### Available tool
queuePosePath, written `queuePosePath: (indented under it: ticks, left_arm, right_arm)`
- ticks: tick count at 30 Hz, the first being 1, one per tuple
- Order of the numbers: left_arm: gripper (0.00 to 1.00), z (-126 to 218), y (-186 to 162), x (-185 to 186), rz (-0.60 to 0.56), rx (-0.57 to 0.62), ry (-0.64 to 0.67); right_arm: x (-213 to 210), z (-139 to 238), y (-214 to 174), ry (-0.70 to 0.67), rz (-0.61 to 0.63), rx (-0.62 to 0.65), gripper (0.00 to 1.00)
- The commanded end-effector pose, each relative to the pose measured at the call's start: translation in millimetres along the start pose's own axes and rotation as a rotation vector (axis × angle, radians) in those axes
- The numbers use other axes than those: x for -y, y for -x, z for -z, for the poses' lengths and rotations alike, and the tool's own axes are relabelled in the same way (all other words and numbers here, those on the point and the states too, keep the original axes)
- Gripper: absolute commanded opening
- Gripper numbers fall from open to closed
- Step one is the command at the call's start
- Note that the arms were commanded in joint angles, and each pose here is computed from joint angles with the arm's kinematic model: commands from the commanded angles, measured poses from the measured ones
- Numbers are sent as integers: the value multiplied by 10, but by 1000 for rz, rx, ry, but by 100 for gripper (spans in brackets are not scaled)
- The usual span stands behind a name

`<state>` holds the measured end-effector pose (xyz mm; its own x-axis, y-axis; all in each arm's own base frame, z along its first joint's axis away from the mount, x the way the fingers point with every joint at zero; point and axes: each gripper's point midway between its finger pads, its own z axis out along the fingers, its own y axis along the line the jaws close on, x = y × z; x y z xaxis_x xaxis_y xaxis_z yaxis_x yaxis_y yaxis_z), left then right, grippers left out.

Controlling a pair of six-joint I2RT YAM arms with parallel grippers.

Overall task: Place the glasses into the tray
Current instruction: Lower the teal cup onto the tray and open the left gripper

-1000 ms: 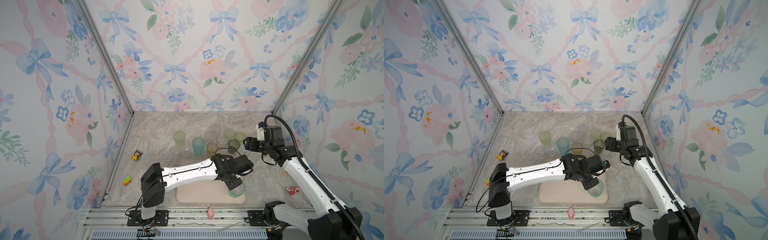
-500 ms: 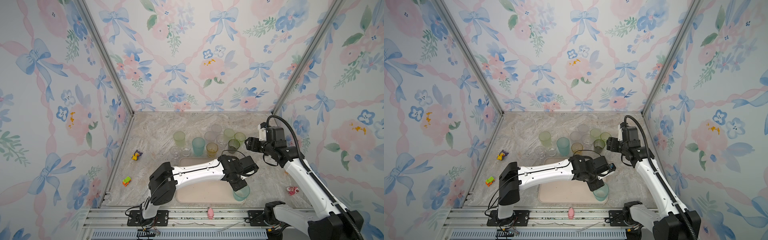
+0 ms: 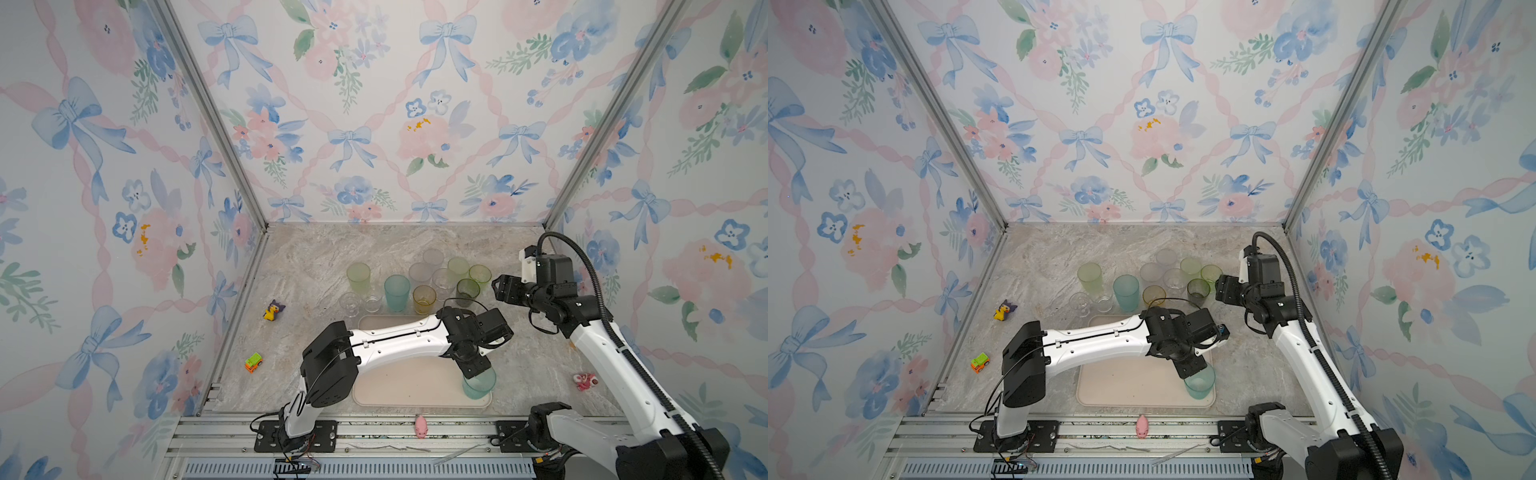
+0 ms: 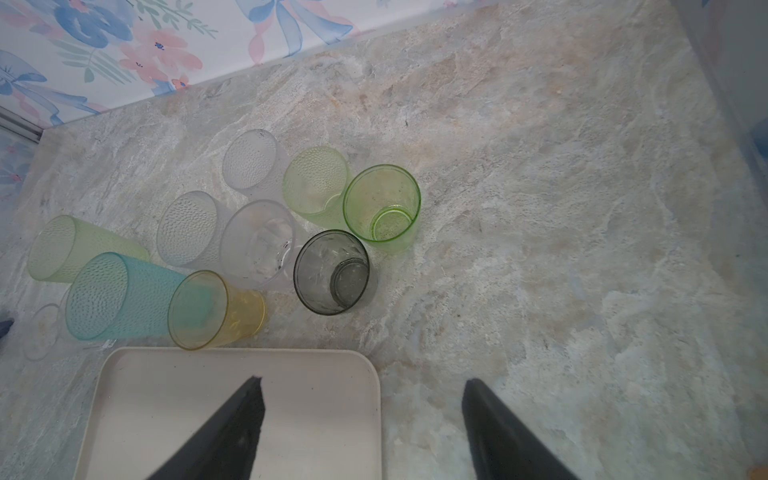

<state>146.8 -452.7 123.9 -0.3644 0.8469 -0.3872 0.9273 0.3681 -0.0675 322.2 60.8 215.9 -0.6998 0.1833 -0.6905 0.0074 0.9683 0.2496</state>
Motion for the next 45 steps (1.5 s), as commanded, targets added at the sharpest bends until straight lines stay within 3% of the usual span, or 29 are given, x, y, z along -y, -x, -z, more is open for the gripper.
queuePosePath:
  ticks: [1,17,23,39,45]
  left_arm:
    - [0,-26,83,45,-18,12,-32]
    - [5,-90,62,56,-20,-3,-41]
    - [14,-51,84,55,-21,8,-38]
    - [22,74,173,88,-31,44,-42]
    - [30,160,226,101,-35,68,-46]
  right_arm:
    - [25,-2,-40,5,0,-5,78]
    - [25,-40,-56,12,-4,-11,78]
    - [19,-32,-37,15,-3,-7,78]
    - [16,-16,-37,18,-7,-6,78]
    - [12,2,-32,19,-6,-3,78]
